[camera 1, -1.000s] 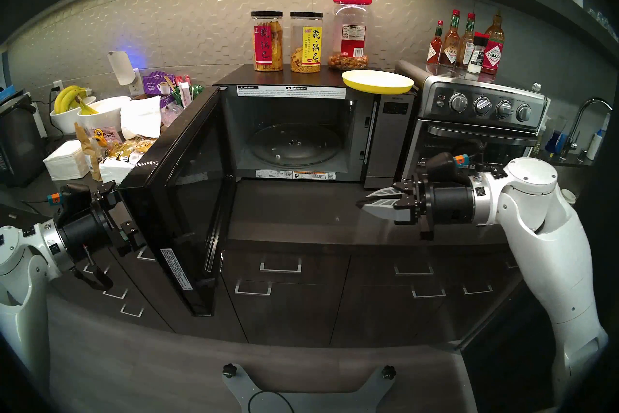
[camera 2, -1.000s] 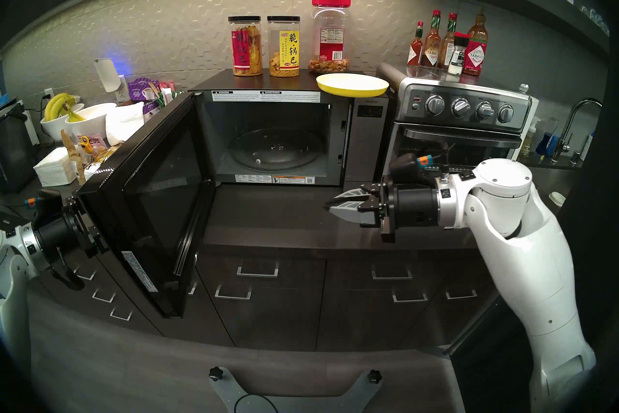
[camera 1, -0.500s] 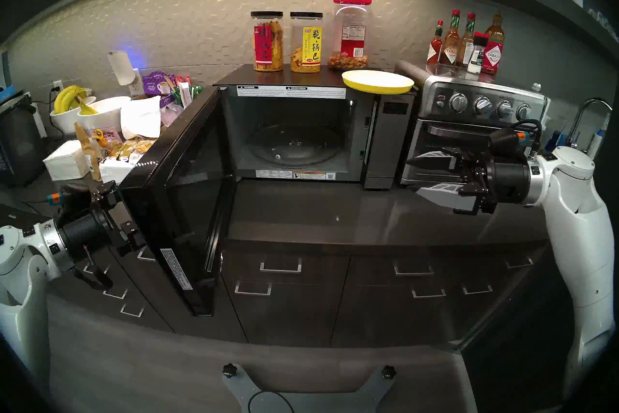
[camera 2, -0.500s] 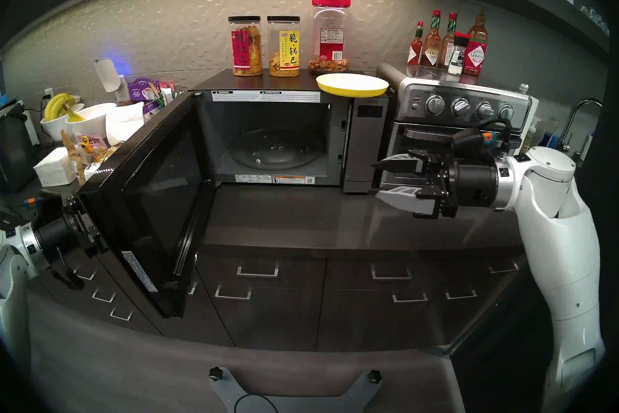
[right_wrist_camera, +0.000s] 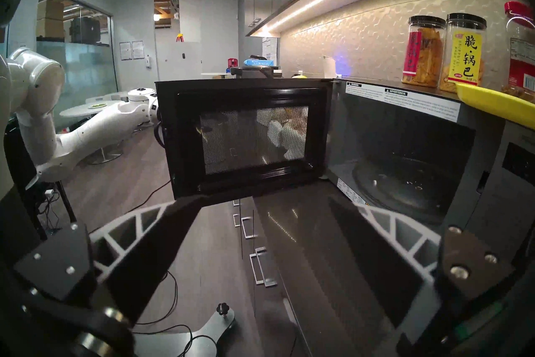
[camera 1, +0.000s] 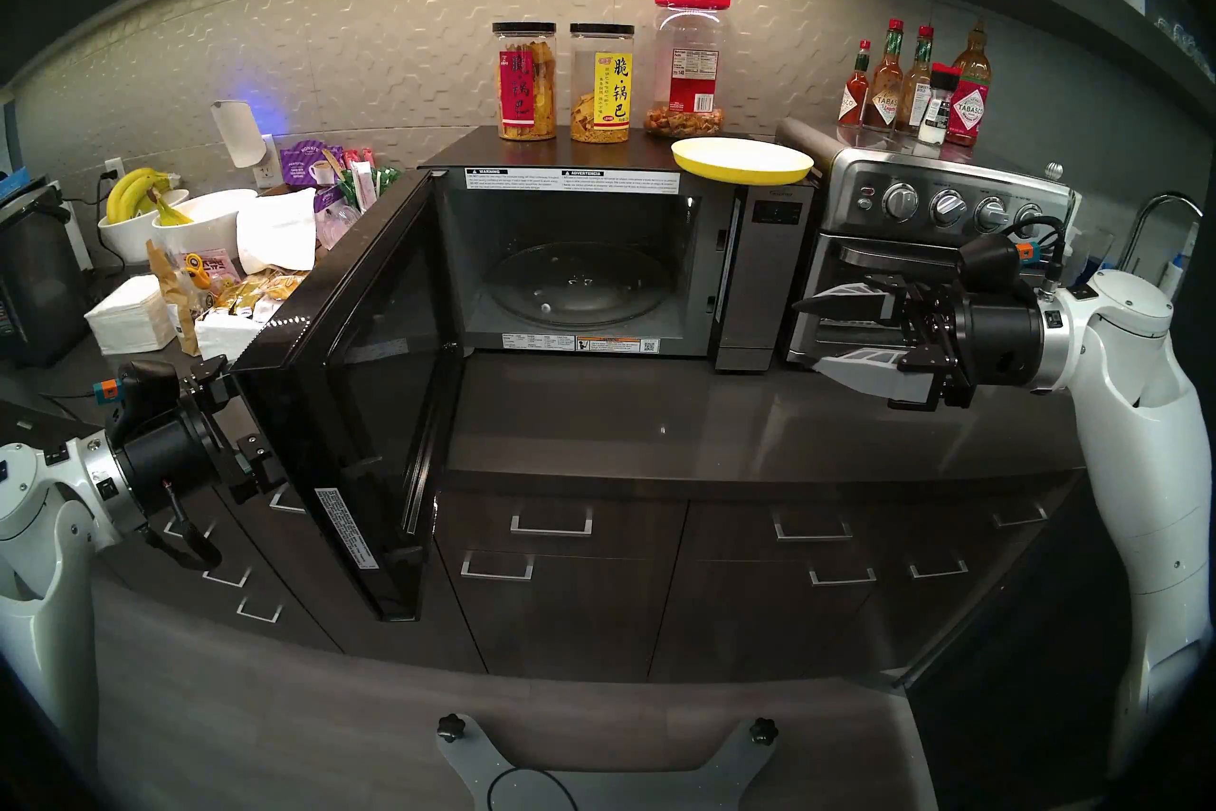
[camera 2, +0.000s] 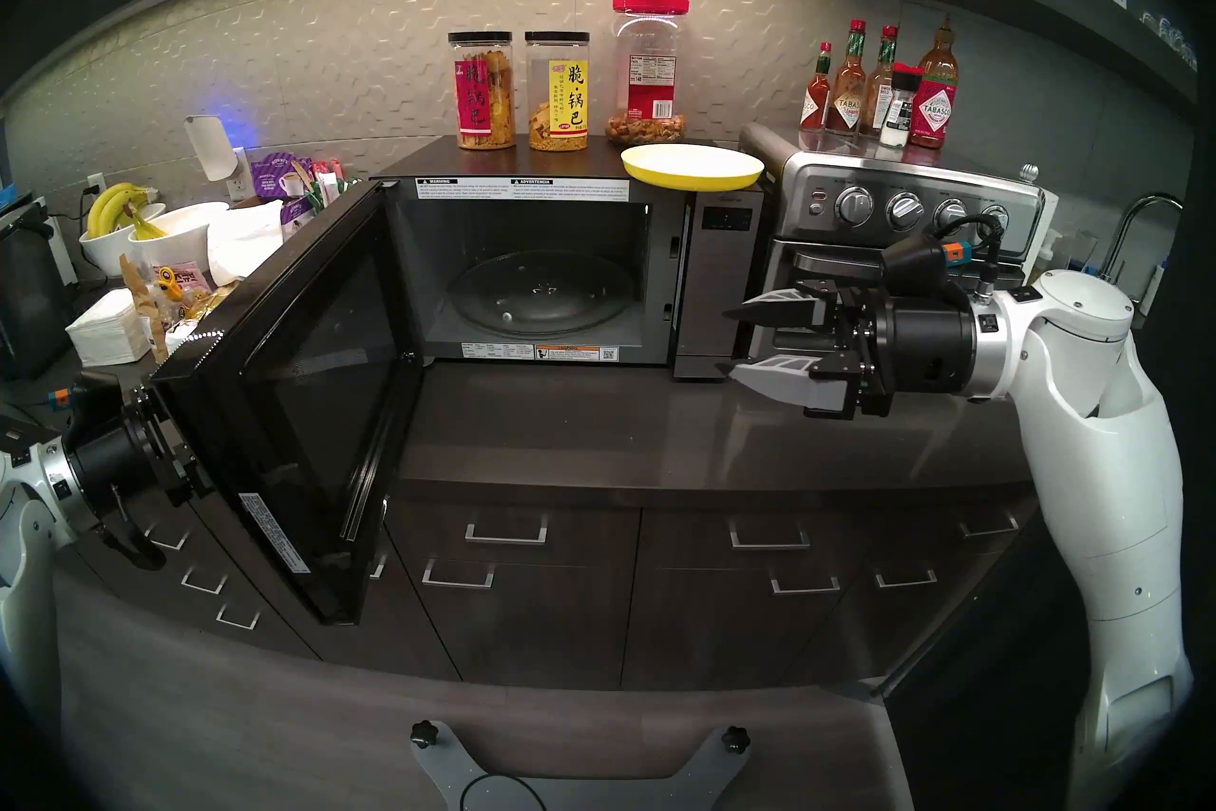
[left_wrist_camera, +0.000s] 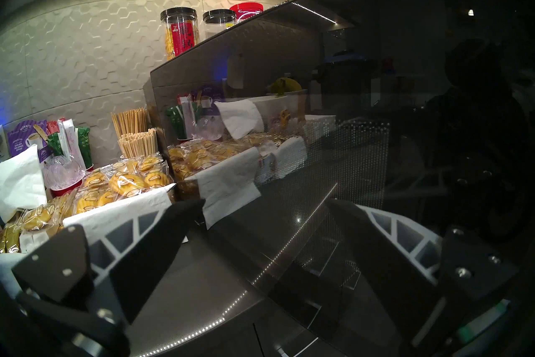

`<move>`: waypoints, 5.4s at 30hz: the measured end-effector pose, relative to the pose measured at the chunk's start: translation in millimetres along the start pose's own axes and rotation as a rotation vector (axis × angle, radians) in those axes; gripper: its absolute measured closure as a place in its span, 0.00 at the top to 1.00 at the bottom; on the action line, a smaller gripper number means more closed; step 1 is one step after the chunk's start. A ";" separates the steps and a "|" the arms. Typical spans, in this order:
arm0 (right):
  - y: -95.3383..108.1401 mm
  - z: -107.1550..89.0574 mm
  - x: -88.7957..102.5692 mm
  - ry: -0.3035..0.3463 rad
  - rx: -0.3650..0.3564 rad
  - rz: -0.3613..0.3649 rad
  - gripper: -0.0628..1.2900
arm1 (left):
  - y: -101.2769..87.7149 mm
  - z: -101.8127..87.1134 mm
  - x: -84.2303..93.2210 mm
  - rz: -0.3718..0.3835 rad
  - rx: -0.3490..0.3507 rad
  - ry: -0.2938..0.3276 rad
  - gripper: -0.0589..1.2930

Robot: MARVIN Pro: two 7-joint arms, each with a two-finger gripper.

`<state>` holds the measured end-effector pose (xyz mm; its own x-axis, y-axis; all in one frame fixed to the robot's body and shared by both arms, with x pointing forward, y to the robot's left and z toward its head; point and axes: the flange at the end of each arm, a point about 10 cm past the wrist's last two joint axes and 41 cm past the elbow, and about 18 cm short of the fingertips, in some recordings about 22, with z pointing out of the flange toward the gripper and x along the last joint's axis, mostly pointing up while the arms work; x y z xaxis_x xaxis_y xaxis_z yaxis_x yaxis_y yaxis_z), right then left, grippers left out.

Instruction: Open the microwave, put the plate inside, and close the door

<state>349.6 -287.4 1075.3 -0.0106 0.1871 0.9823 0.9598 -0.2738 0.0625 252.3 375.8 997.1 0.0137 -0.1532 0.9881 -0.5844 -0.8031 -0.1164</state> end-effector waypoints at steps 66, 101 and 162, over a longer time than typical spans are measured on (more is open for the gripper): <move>108.7 41.9 95.0 0.016 -0.402 -0.060 0.93 | -0.3 0.3 0.1 0.002 0.000 0.001 0.95; 157.7 55.5 133.3 -0.144 -0.400 -0.071 0.93 | -0.3 0.3 0.0 0.002 0.000 0.002 0.95; 180.2 59.0 143.7 -0.410 -0.238 -0.152 0.93 | -0.1 0.1 -0.1 0.000 0.000 0.000 0.95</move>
<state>537.6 -254.2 1217.3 0.0120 0.5841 0.8116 0.8649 -0.4134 0.2847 252.5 375.9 997.0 0.0136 -0.1531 0.9881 -0.5846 -0.8029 -0.1164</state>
